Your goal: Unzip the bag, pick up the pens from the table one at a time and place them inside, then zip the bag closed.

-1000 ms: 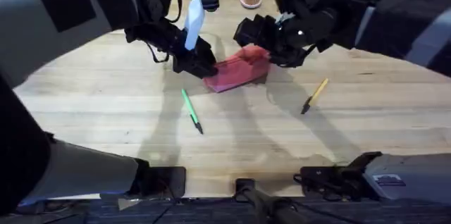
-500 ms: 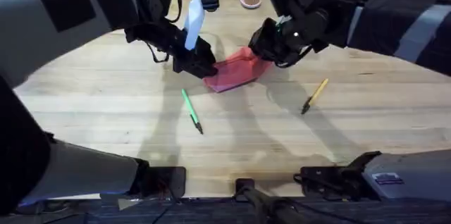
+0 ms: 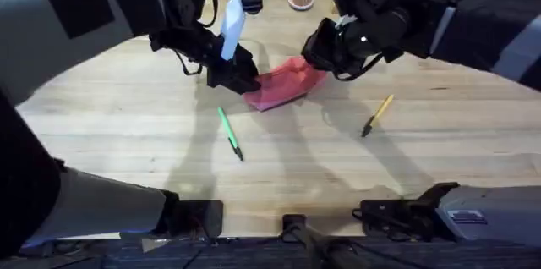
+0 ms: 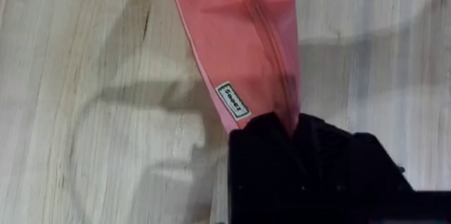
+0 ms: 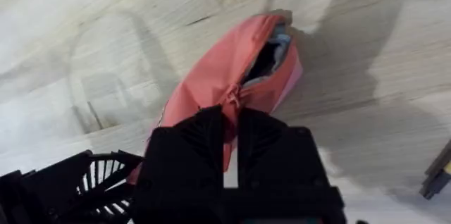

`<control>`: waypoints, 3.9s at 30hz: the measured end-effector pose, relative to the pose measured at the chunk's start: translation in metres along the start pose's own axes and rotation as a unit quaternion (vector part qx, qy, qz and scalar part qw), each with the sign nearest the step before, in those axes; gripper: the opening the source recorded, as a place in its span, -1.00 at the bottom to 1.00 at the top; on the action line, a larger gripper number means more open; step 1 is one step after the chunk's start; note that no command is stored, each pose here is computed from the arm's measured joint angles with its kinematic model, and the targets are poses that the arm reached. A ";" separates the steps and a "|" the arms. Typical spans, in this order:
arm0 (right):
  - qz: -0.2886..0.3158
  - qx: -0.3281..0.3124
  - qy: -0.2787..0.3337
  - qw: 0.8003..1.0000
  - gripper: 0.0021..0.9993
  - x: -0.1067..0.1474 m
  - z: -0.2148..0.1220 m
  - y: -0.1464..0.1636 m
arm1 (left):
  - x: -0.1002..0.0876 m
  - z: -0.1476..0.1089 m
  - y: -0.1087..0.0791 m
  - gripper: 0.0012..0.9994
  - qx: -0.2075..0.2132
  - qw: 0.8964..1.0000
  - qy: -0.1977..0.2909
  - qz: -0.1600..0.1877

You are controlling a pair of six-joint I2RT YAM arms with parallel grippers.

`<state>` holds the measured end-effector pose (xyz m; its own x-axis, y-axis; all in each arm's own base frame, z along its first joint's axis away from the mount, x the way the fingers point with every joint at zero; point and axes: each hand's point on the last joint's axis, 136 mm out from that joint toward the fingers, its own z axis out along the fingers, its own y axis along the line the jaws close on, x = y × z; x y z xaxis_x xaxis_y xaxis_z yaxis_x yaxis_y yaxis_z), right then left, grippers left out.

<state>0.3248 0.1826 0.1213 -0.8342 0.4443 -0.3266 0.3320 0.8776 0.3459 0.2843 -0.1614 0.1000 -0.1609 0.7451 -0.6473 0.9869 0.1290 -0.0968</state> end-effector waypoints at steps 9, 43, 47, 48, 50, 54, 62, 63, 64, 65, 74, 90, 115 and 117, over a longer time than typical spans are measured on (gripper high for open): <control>-0.005 0.004 0.003 1.000 -0.92 0.002 -0.002 -0.002 | 0.000 0.000 0.000 -0.92 0.000 1.000 0.000 0.000; -0.034 -0.064 0.018 0.997 -0.94 0.023 -0.031 0.028 | 0.000 0.000 -0.001 -0.92 0.002 1.000 0.002 -0.001; -0.044 -0.063 0.025 0.997 -0.94 0.031 -0.027 0.032 | 0.001 0.000 -0.001 -0.92 0.002 1.000 0.003 -0.001; -0.046 -0.061 0.026 0.997 -0.94 0.033 -0.026 0.032 | 0.001 0.000 -0.001 -0.92 0.001 1.000 0.003 -0.001; -0.049 -0.059 0.028 0.997 -0.94 0.035 -0.024 0.032 | 0.001 0.000 -0.001 -0.92 0.001 1.000 0.004 -0.001; -0.050 -0.061 0.028 0.997 -0.94 0.036 -0.024 0.034 | 0.001 0.000 -0.001 -0.92 0.002 1.000 0.004 -0.002; -0.050 -0.094 0.033 0.994 -0.94 0.036 -0.026 0.048 | 0.004 0.000 -0.003 -0.92 0.004 1.000 0.009 -0.007; -0.049 -0.098 0.032 0.993 -0.94 0.035 -0.026 0.050 | 0.005 -0.001 -0.003 -0.92 0.005 1.000 0.010 -0.009; -0.049 -0.110 0.027 0.992 -0.94 0.033 -0.027 0.055 | 0.006 -0.001 -0.005 -0.92 0.008 1.000 0.013 -0.013; -0.048 -0.113 0.026 0.992 -0.94 0.032 -0.028 0.057 | 0.006 -0.001 -0.005 -0.92 0.008 1.000 0.013 -0.013; -0.031 -0.137 0.011 0.990 -0.94 0.017 -0.046 0.055 | 0.006 -0.001 -0.006 -0.92 0.009 1.000 0.012 -0.014; -0.021 -0.100 -0.005 0.995 -0.94 0.010 -0.055 0.032 | 0.000 0.000 -0.007 -0.92 0.013 1.000 -0.002 -0.010; -0.041 -0.167 0.130 0.977 -0.94 0.074 -0.004 0.087 | 0.001 -0.001 -0.005 -0.92 0.010 1.000 -0.002 -0.010; -0.046 -0.182 0.141 0.972 -0.94 0.078 -0.004 0.093 | 0.001 -0.001 -0.005 -0.92 0.010 1.000 -0.002 -0.011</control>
<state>0.2890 0.2976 0.1314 -0.9577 0.2548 -0.1340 0.1156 0.7668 0.6314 0.2794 -0.1603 0.1004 -0.1826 0.7399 -0.6474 0.9832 0.1326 -0.1258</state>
